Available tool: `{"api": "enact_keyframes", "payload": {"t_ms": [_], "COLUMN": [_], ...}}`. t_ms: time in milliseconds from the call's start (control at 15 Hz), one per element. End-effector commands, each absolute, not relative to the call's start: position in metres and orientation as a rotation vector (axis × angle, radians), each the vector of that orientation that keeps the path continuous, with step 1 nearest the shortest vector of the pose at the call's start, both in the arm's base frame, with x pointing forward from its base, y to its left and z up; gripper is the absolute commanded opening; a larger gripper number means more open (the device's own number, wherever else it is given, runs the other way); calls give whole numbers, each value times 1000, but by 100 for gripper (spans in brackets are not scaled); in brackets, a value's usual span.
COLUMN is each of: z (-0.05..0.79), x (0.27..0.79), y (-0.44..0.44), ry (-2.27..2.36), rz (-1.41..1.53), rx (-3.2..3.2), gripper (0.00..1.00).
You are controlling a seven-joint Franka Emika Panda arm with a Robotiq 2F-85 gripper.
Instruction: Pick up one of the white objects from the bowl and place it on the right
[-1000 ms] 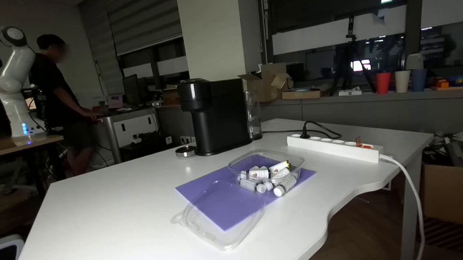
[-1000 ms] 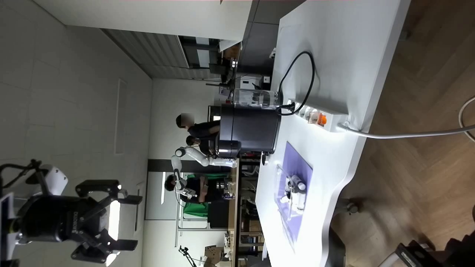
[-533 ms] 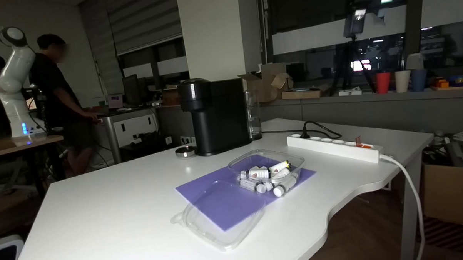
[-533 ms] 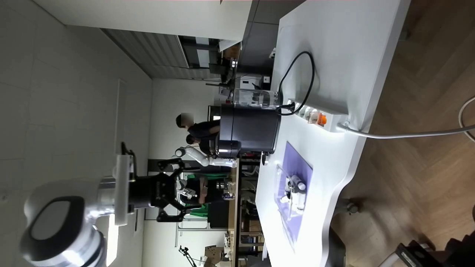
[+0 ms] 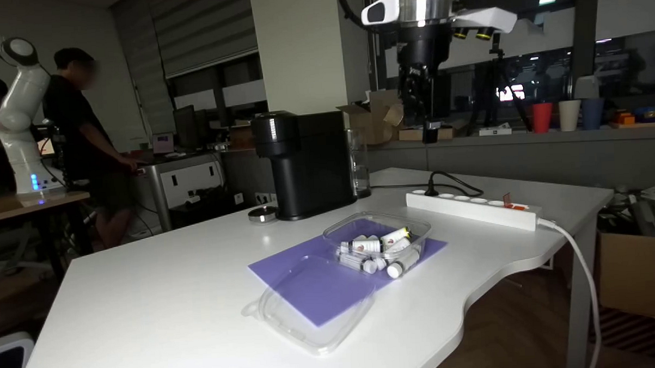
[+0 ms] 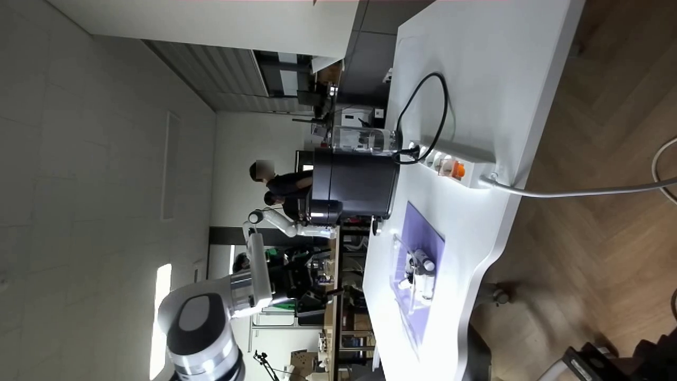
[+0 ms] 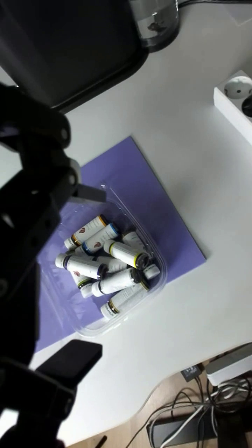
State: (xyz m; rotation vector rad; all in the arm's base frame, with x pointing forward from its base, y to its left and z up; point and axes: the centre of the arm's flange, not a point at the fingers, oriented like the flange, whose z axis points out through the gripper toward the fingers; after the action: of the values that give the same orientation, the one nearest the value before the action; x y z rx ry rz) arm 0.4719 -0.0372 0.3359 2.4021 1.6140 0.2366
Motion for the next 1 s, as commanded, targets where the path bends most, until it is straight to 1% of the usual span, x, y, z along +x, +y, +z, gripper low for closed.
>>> {"api": "enact_keyframes", "payload": {"t_ms": [0, 600, 933], "z": [330, 330, 302], "x": [474, 474, 503], "y": [-33, -37, -23], "ry": [1631, 1632, 1584], "rz": [235, 235, 171], "rx": [2385, 2371, 2393], "gripper": [100, 100, 100]}}
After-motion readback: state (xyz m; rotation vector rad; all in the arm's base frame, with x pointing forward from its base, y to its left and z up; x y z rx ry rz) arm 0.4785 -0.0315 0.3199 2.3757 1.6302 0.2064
